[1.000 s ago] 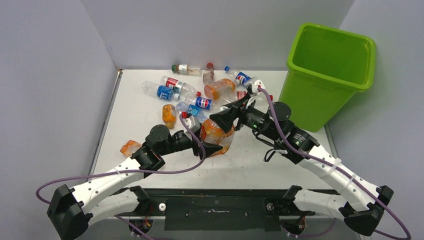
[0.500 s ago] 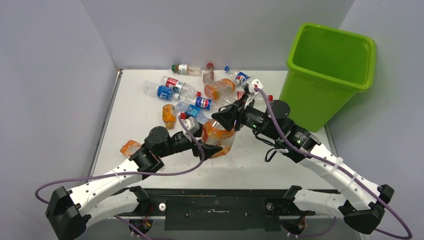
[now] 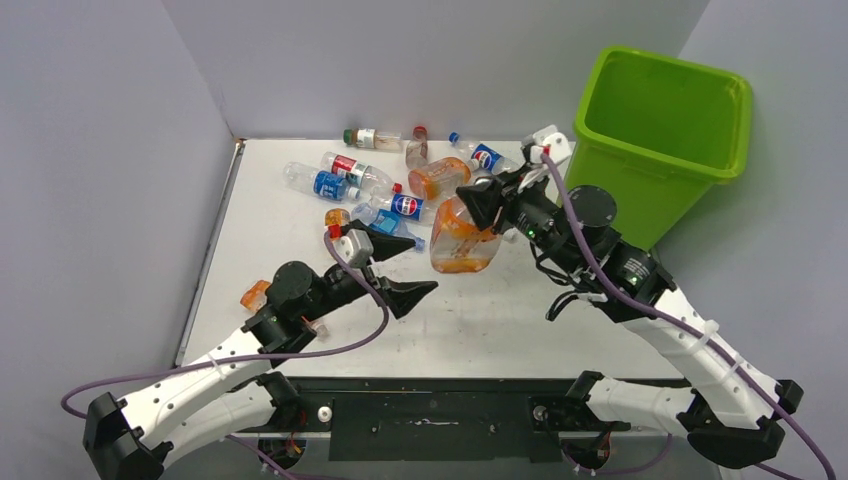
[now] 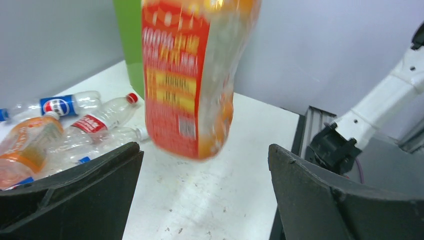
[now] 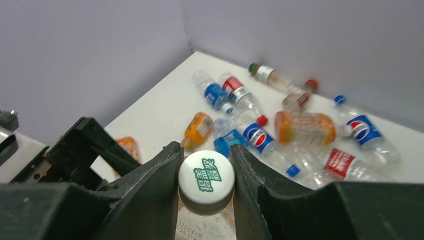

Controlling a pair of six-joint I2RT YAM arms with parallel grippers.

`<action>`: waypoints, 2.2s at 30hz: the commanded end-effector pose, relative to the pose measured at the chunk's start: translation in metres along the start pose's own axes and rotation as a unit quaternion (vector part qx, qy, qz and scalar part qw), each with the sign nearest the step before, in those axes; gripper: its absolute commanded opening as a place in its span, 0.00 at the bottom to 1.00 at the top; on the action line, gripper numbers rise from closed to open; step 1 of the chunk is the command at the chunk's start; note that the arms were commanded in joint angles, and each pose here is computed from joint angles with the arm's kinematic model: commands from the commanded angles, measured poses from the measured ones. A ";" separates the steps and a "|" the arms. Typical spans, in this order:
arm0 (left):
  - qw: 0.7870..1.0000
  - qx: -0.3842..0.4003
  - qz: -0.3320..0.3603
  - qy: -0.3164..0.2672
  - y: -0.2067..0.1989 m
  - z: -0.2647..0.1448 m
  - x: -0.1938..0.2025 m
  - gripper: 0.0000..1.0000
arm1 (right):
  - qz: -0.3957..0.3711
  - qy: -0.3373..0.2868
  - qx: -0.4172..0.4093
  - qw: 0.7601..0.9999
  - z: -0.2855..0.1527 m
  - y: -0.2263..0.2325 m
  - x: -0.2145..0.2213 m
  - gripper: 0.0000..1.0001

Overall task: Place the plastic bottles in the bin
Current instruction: Place the plastic bottle in the trash bin.

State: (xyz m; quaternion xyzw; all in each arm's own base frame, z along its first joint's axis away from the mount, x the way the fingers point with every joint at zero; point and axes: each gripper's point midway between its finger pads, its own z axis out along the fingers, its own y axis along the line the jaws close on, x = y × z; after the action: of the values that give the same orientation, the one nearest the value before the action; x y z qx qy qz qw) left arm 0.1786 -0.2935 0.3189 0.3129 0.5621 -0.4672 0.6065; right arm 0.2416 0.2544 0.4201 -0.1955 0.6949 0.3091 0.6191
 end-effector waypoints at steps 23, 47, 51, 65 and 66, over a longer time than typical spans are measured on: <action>0.974 -0.213 -0.028 -0.070 0.066 -0.026 -0.028 0.96 | -0.054 -0.396 0.493 0.773 -0.140 -0.156 -0.235 0.05; 0.971 -0.238 -0.019 -0.015 0.062 -0.023 -0.007 0.96 | -0.037 -0.397 0.692 0.602 -0.141 -0.404 -0.214 0.05; 0.970 -0.244 -0.016 -0.013 0.064 -0.023 -0.006 0.96 | -0.035 -0.372 0.695 0.614 -0.128 -0.423 -0.197 0.37; 0.965 -0.261 -0.004 -0.005 0.073 -0.026 -0.006 0.96 | -0.022 -0.417 0.534 0.735 -0.041 -0.283 -0.254 0.90; 0.964 -0.265 0.000 -0.007 0.075 -0.028 -0.007 0.96 | -0.022 -0.417 0.510 0.752 -0.032 -0.263 -0.255 0.90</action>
State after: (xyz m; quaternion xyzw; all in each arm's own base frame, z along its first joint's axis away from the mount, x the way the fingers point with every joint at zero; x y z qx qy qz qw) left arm 0.2308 -0.2483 0.2766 0.1559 0.6849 -0.3092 0.6411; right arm 0.4832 -0.0583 0.5524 0.3377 0.4539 -0.1449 0.8117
